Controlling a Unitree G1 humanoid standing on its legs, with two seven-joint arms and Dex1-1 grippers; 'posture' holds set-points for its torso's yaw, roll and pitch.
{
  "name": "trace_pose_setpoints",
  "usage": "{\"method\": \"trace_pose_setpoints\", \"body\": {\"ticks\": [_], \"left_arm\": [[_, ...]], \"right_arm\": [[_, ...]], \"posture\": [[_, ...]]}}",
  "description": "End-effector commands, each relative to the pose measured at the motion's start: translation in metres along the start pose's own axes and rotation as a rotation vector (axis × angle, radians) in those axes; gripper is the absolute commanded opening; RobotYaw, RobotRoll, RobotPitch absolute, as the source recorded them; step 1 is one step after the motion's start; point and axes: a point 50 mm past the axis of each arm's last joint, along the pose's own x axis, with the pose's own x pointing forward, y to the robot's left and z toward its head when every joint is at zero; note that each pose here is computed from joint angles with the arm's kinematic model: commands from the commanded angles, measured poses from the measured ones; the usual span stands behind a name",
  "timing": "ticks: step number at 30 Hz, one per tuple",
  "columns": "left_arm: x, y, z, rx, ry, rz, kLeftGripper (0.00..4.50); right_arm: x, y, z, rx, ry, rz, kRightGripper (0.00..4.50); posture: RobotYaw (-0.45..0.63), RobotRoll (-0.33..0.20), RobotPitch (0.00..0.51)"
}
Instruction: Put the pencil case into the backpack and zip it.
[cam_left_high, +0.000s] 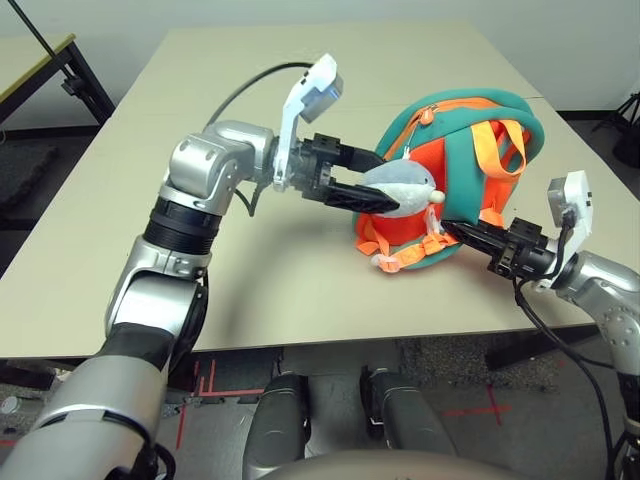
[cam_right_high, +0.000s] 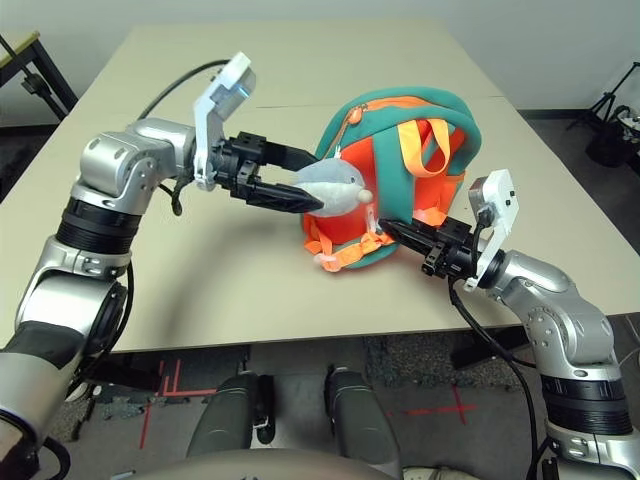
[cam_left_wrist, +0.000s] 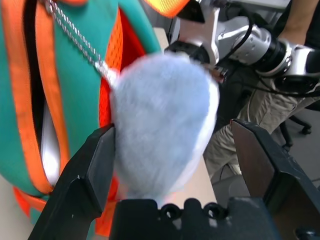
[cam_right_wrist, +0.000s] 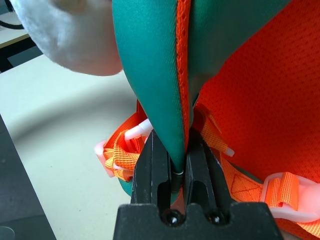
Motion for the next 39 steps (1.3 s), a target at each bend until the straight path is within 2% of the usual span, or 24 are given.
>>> {"method": "trace_pose_setpoints", "body": {"ticks": [1, 3, 9, 11, 12, 20, 26, 29, 32, 39], "left_arm": [[0.0, 0.005, -0.011, -0.006, 0.037, 0.03, 3.88], [0.0, 0.007, -0.013, -0.013, 0.032, 0.044, 3.21], [-0.003, 0.01, -0.017, -0.019, 0.018, 0.075, 0.74], [-0.006, 0.011, -0.015, -0.014, 0.01, 0.087, 0.14], [-0.008, 0.012, -0.014, -0.01, 0.002, 0.1, 0.0], [-0.058, 0.023, 0.013, 0.032, -0.12, 0.297, 0.0], [-0.094, 0.023, 0.02, 0.062, -0.123, 0.425, 0.0], [-0.105, 0.021, 0.013, 0.036, -0.092, 0.454, 0.0], [-0.106, 0.019, -0.006, -0.007, -0.019, 0.45, 0.0], [-0.081, 0.011, -0.055, -0.153, 0.038, 0.383, 0.0]], "right_arm": [[-0.003, -0.001, -0.005, 0.008, 0.013, -0.013, 0.01], [-0.004, -0.001, -0.005, 0.009, 0.013, -0.014, 0.01], [-0.003, -0.002, -0.005, 0.009, 0.016, -0.011, 0.01], [-0.002, -0.002, -0.005, 0.009, 0.018, -0.007, 0.01], [-0.001, -0.003, -0.005, 0.008, 0.019, -0.005, 0.01], [0.0, -0.005, -0.003, 0.004, 0.023, 0.003, 0.01], [0.0, -0.005, -0.003, 0.004, 0.03, 0.009, 0.01], [0.001, -0.005, -0.003, 0.005, 0.033, 0.013, 0.01], [0.001, -0.005, -0.003, 0.005, 0.034, 0.015, 0.01], [0.005, -0.006, -0.003, 0.006, 0.033, 0.027, 0.01]], "posture": [[0.02, 0.0, 0.106], [0.02, 0.0, 0.107], [0.03, 0.0, 0.107], [0.04, 0.0, 0.106], [0.04, 0.0, 0.106], [0.04, 0.0, 0.104], [0.05, 0.0, 0.108], [0.06, 0.0, 0.109], [0.06, 0.0, 0.11], [0.07, 0.0, 0.108]]}}
